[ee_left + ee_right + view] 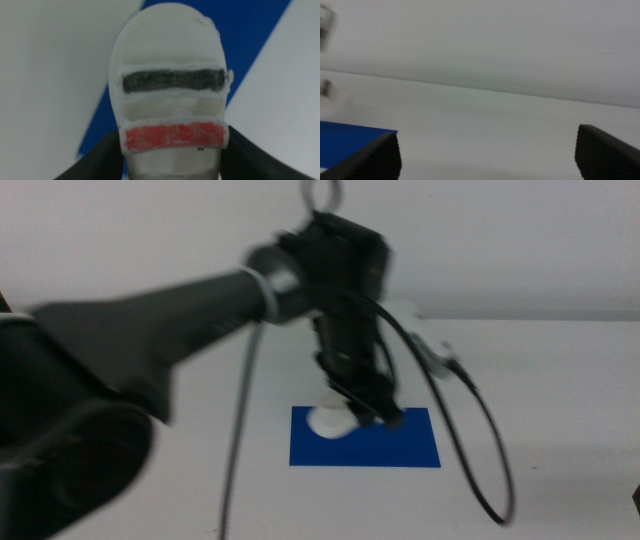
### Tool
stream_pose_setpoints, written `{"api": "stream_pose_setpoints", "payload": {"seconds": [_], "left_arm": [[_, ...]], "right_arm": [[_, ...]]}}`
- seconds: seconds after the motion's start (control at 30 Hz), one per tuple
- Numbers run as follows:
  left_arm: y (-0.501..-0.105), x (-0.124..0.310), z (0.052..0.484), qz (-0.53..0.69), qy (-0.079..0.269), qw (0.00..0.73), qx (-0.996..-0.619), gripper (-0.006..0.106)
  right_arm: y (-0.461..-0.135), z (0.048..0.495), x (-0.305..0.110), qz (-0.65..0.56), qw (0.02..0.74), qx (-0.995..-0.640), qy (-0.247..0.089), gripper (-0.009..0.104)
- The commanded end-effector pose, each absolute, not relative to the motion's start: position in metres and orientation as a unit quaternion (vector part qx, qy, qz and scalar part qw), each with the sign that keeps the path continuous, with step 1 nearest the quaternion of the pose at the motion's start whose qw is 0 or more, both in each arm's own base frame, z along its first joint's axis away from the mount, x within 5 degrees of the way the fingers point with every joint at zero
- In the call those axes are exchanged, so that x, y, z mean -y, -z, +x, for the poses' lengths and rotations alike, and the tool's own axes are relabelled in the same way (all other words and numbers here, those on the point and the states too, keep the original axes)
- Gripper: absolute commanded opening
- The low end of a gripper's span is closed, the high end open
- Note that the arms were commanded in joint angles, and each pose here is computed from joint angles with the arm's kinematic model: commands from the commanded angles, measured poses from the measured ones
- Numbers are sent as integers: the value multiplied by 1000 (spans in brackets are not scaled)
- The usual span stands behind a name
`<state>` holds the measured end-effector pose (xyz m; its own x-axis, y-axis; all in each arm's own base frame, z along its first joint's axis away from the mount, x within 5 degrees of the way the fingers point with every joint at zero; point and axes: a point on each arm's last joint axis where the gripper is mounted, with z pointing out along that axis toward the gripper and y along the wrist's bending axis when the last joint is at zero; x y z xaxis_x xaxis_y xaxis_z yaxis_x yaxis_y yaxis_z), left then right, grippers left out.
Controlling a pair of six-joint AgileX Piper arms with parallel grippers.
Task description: Use one arm to grab the shoe from the table and place it on the mat.
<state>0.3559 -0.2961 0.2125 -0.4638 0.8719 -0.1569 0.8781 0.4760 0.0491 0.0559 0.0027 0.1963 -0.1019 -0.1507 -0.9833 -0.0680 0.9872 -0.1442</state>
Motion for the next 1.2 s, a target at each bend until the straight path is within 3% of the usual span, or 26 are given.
{"api": "stream_pose_setpoints", "payload": {"seconds": [0.0, 0.27, 0.6, 0.87, 1.17], "left_arm": [[-202, 316, 343, 525, 18, 35, -850, 0], [-191, 326, 343, 530, 25, 29, -847, 0], [-191, 317, 351, 442, 4, 34, -896, 0], [-191, 316, 353, 166, 9, 40, -985, 0], [-192, 316, 355, -111, 17, 49, -992, 0]], "right_arm": [[-185, 55, -3, -74, 667, -741, 32, 93], [-185, 55, -3, -74, 667, -741, 32, 93], [-185, 55, -3, -74, 667, -741, 32, 93], [-185, 55, -3, -74, 667, -741, 32, 93], [-185, 55, -3, -74, 667, -741, 32, 93]]}}
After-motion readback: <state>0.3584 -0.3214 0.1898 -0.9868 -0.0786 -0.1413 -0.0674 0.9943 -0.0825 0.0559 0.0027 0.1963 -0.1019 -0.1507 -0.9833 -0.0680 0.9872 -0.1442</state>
